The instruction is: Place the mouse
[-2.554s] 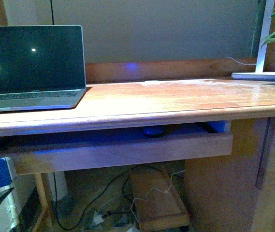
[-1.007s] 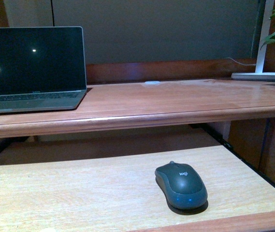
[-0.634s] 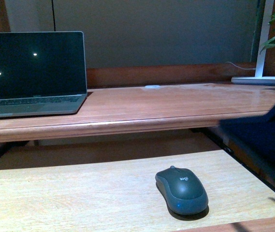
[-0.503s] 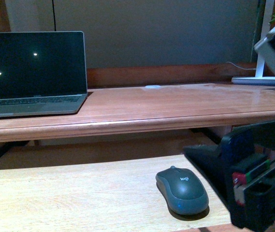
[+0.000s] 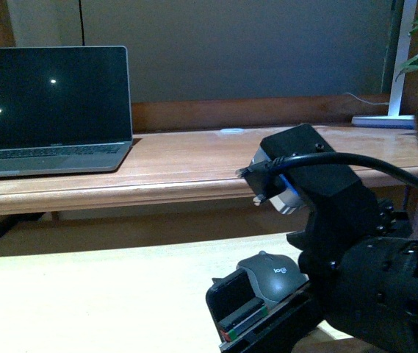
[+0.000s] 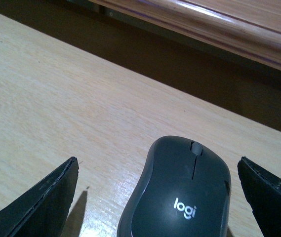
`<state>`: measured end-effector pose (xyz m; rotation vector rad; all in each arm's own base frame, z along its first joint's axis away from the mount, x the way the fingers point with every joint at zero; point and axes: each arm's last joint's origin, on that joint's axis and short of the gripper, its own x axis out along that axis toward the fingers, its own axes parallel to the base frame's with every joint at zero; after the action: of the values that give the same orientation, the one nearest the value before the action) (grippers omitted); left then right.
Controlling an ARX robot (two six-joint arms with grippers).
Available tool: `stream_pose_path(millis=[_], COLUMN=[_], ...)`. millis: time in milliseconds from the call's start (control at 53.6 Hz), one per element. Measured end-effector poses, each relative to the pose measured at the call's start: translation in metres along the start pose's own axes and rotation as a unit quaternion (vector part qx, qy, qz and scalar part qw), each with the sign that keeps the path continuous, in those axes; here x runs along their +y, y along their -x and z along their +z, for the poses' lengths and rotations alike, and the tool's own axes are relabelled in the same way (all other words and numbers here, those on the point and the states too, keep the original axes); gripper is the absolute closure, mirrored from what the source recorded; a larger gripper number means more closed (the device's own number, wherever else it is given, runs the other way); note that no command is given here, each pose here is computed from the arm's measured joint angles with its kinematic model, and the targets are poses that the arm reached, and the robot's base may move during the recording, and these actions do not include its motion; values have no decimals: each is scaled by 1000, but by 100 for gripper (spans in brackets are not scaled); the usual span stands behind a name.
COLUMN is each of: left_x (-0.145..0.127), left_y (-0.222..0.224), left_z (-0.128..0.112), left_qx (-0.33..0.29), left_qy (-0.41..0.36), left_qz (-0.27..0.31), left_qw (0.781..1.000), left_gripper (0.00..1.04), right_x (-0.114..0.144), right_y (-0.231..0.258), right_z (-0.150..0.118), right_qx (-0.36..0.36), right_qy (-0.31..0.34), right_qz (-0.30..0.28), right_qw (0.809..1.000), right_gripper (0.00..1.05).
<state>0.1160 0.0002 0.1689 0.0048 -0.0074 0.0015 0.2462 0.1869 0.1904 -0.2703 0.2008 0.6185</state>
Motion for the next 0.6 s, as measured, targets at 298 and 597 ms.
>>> stream_pose_path(millis=[298, 597], left_x=[0, 0], left_y=[6, 18], left_z=[0, -3], left_qx=[0, 3], left_qy=[0, 0], left_qz=[0, 0], left_qw=[1000, 1000], left_gripper=[102, 102], right_x=[-13, -16], right_y=[-12, -18], right_z=[-2, 1], right_qx=[69, 117], right_qy=[-14, -20], right_qz=[-32, -14], right_qw=[997, 993], right_gripper=[7, 7])
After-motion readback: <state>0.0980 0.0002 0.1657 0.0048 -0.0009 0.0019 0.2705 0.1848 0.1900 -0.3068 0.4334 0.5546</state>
